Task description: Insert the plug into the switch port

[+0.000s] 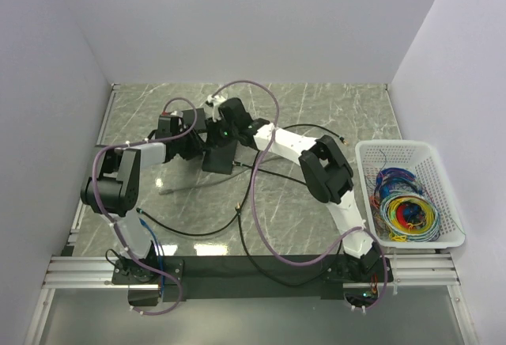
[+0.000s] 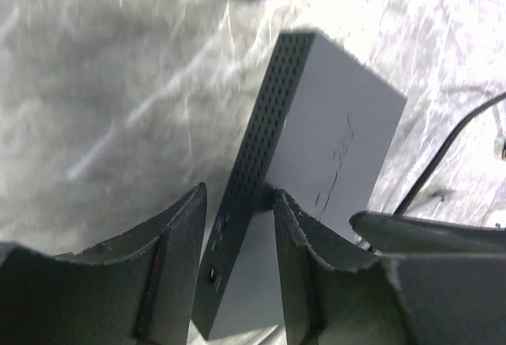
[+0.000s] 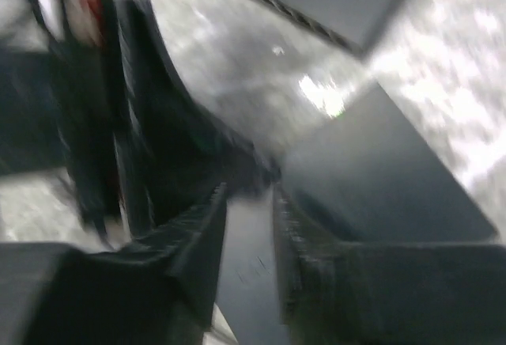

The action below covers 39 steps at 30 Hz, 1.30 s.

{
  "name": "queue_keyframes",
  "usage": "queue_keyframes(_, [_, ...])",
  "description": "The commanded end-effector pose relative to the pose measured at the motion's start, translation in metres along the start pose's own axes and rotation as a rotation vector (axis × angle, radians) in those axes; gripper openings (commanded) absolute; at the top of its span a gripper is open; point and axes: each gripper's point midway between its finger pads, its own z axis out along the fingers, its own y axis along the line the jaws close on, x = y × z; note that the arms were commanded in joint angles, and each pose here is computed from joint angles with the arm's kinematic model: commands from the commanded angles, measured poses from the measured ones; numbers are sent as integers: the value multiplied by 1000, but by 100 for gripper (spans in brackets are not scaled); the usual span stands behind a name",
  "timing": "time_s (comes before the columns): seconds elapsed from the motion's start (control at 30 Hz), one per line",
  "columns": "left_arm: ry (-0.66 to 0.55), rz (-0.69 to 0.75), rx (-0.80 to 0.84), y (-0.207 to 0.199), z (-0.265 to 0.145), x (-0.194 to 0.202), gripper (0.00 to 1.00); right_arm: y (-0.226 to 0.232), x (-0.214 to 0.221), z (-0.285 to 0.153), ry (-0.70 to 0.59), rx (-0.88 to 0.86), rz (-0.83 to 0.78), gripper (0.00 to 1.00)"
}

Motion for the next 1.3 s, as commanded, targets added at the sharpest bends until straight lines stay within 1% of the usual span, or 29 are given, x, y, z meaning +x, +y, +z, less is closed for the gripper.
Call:
queue_keyframes(0.0, [28, 25, -112, 25, 10, -1, 45, 8, -56, -52, -148, 38, -49, 39])
queue_keyframes(0.03, [31, 29, -112, 25, 15, -3, 45, 8, -58, -59, -154, 50, -49, 44])
queue_keyframes(0.07, [30, 35, -105, 23, 18, -6, 45, 8, -60, -66, -162, 63, -47, 45])
queue_keyframes(0.1, [17, 48, -85, 15, 20, -16, 45, 8, -64, -82, -177, 84, -44, 47])
queue_keyframes(0.17, [30, 49, -78, 14, 29, -17, 45, 8, -64, -99, -185, 112, -31, 48])
queue_keyframes(0.2, [5, 61, -50, 6, 32, -27, 45, 7, -61, -114, -188, 131, -26, 48])
queue_keyframes(0.27, [1, 65, -46, 3, 34, -29, 44, 10, -60, -135, -204, 144, -18, 48])
queue_keyframes(0.3, [-5, 69, -42, 1, 32, -30, 44, 3, -41, -136, -170, 167, 1, 48])
queue_keyframes(0.4, [-48, 89, -61, -5, 22, -36, 45, -2, -13, -150, -133, 200, 31, 48])
queue_keyframes(0.47, [-90, 117, -60, -20, 9, -41, 45, -8, 0, -157, -113, 228, 55, 48])
queue_keyframes(0.5, [-98, 123, -112, -13, 4, -38, 45, -14, 15, -157, -82, 252, 84, 48])
queue_keyframes(0.57, [-134, 146, -123, -24, -11, -39, 46, -26, 38, -160, -31, 314, 109, 48])
queue_keyframes(0.63, [-162, 153, -143, -27, -28, -37, 46, -35, 51, -161, -7, 355, 131, 49])
queue_keyframes(0.7, [-153, 155, -147, -26, -37, -24, 47, -49, 62, -161, 10, 400, 169, 53])
queue_keyframes(0.73, [-195, 161, -143, -31, -49, -29, 47, -60, 66, -163, 22, 419, 198, 54])
queue_keyframes(0.77, [-185, 169, -146, -30, -53, -18, 47, -66, 69, -161, 33, 427, 223, 54])
queue_keyframes(0.83, [-201, 179, -137, -36, -64, -13, 47, -79, 71, -161, 42, 445, 275, 54])
queue_keyframes(0.87, [-187, 195, -130, -40, -66, -4, 47, -92, 70, -160, 43, 462, 301, 54])
queue_keyframes(0.93, [-176, 202, -128, -40, -71, 10, 47, -103, 69, -158, 52, 468, 326, 54])
queue_keyframes(0.97, [-153, 209, -126, -39, -70, 23, 47, -112, 64, -155, 51, 482, 339, 54])
queue_keyframes(1.07, [-132, 214, -104, -42, -74, 41, 47, -130, 60, -146, 74, 507, 371, 54])
queue_keyframes(1.13, [-126, 217, -93, -44, -76, 46, 47, -137, 66, -136, 105, 514, 384, 54])
queue_keyframes(1.27, [-126, 229, -96, -44, -82, 49, 47, -136, 60, -127, 103, 493, 386, 54])
